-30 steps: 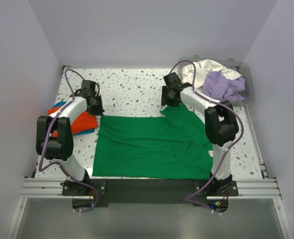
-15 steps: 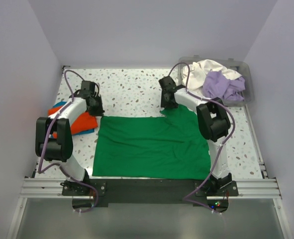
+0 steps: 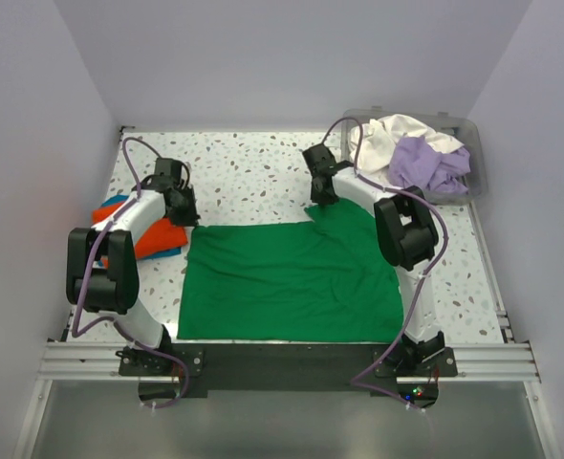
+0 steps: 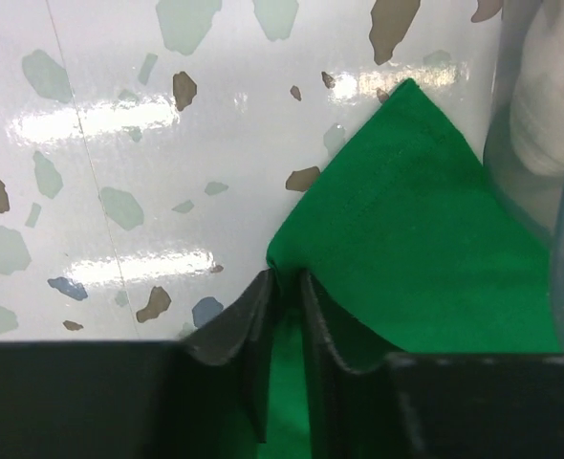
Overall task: Fold and stack the t-shirts
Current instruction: Fold the tshirt
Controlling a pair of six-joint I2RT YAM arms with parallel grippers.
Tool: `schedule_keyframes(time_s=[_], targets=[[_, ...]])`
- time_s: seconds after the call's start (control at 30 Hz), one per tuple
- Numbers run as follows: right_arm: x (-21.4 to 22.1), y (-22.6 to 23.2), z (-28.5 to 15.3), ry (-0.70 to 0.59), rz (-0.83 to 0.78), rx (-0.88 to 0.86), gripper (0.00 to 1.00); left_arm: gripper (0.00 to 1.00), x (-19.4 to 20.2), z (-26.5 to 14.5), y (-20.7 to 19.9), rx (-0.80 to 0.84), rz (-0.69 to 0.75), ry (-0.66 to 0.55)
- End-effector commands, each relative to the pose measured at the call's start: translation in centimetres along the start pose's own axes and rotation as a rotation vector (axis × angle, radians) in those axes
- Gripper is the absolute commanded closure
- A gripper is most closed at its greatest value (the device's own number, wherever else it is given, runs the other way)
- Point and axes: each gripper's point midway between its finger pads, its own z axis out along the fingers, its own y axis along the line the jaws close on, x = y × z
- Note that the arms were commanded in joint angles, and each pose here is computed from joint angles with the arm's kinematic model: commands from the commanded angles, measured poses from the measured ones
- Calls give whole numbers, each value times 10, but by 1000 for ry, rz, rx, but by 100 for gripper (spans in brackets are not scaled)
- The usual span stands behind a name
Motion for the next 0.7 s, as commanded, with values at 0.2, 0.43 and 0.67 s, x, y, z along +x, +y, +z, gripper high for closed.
schedule_keyframes(time_s=[0.2,0.43,0.67], targets=[[7,-3,-5,44,11,9,100,100,-18,-10,0,7,26,-60],[-22,-16,-57,-40,48,14,100,100,-31,-20,0,-3,43,-106],[-35,-36,-102,-99,84,39,100,100,-36,-25,-9,41,43,-125]])
